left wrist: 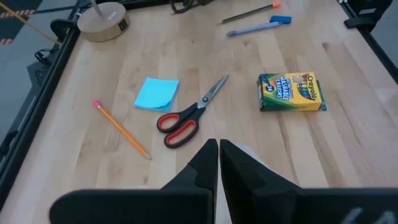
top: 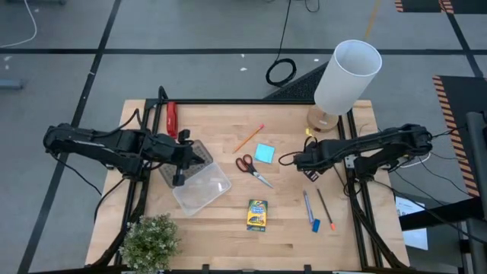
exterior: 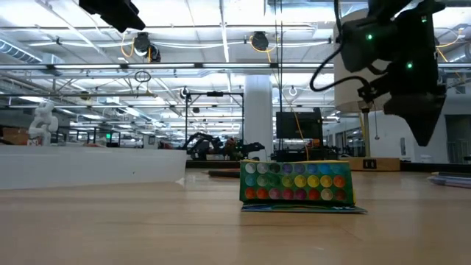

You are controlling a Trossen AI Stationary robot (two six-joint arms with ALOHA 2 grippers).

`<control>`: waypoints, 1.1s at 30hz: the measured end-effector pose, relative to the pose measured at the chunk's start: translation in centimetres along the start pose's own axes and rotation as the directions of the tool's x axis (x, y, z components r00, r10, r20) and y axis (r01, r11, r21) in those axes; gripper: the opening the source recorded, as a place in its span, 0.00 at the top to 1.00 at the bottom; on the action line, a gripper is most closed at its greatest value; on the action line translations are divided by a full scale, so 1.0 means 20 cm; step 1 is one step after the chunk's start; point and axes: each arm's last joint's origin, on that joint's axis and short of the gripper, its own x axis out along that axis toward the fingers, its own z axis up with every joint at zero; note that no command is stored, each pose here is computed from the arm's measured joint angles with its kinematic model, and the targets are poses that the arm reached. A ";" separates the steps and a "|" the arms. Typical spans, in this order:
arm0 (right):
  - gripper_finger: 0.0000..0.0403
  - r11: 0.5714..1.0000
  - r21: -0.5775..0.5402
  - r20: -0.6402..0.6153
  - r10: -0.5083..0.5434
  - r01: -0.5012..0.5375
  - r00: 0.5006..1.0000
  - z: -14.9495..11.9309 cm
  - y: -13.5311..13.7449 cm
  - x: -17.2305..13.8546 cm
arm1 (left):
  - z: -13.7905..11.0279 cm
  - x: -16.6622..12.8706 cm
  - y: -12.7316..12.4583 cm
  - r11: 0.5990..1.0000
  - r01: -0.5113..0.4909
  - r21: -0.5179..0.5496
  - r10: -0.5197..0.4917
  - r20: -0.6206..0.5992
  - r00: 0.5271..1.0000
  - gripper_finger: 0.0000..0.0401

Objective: Pack school essentials
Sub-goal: Put the black pencil into the supply box

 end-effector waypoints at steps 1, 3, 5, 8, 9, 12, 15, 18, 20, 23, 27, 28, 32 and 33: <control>0.63 1.000 0.009 -0.011 -0.012 0.012 1.000 0.00 0.00 0.01 | 0.00 0.00 0.00 1.000 0.000 0.000 0.000 0.000 1.000 0.95; 0.60 0.999 0.026 -0.026 -0.027 0.027 0.999 -0.01 0.00 0.02 | 0.00 0.00 0.00 1.000 0.001 0.000 -0.001 0.000 1.000 0.95; 0.57 0.998 0.044 -0.042 -0.045 0.047 0.998 -0.02 -0.01 0.05 | 0.00 0.00 0.00 1.000 0.001 -0.002 -0.001 0.002 1.000 0.95; 0.54 0.997 0.055 -0.089 -0.055 0.060 0.995 -0.04 -0.02 0.10 | 0.00 0.00 0.00 1.000 0.002 -0.003 -0.002 0.002 1.000 0.95; 0.54 0.997 0.053 -0.104 -0.057 0.063 0.993 -0.05 -0.02 0.11 | 0.00 0.00 0.00 1.000 0.002 -0.003 -0.002 0.002 1.000 0.95; 0.53 0.996 0.054 -0.136 -0.058 0.066 0.989 -0.07 -0.03 0.15 | 0.00 0.00 0.00 1.000 0.003 -0.003 -0.003 0.002 1.000 0.95; 0.54 0.997 0.059 -0.148 -0.038 0.048 0.988 -0.07 -0.03 0.19 | 0.01 0.00 0.00 1.000 0.003 -0.004 -0.003 0.012 1.000 0.95; 0.55 0.998 0.053 -0.148 -0.025 0.033 0.989 -0.07 -0.04 0.23 | 0.01 0.00 0.00 1.000 0.002 -0.006 -0.002 0.025 1.000 0.95; 0.57 0.998 0.058 -0.157 -0.022 0.032 0.987 -0.07 -0.04 0.25 | 0.01 0.00 0.00 1.000 0.002 -0.007 -0.002 0.025 1.000 0.95; 0.59 0.997 0.075 -0.181 -0.015 0.029 0.983 -0.07 -0.06 0.28 | 0.01 0.00 0.00 1.000 0.002 -0.010 -0.002 0.025 1.000 0.95; 0.62 0.996 0.088 -0.193 0.004 0.013 0.981 -0.07 -0.07 0.33 | 0.01 0.00 0.00 1.000 0.002 -0.007 -0.002 0.025 1.000 0.95; 0.62 0.996 0.086 -0.193 0.016 0.001 0.981 -0.07 -0.08 0.35 | 0.01 0.00 0.00 1.000 0.002 -0.007 -0.002 0.025 1.000 0.95; 0.66 0.995 0.092 -0.239 0.058 -0.037 0.969 -0.08 -0.09 0.39 | 0.01 0.00 0.00 1.000 0.002 -0.005 -0.002 0.024 1.000 0.95; 0.67 0.995 0.093 -0.244 0.064 -0.042 0.968 -0.08 -0.09 0.40 | 0.01 0.00 0.00 1.000 0.002 -0.002 -0.002 0.024 1.000 0.95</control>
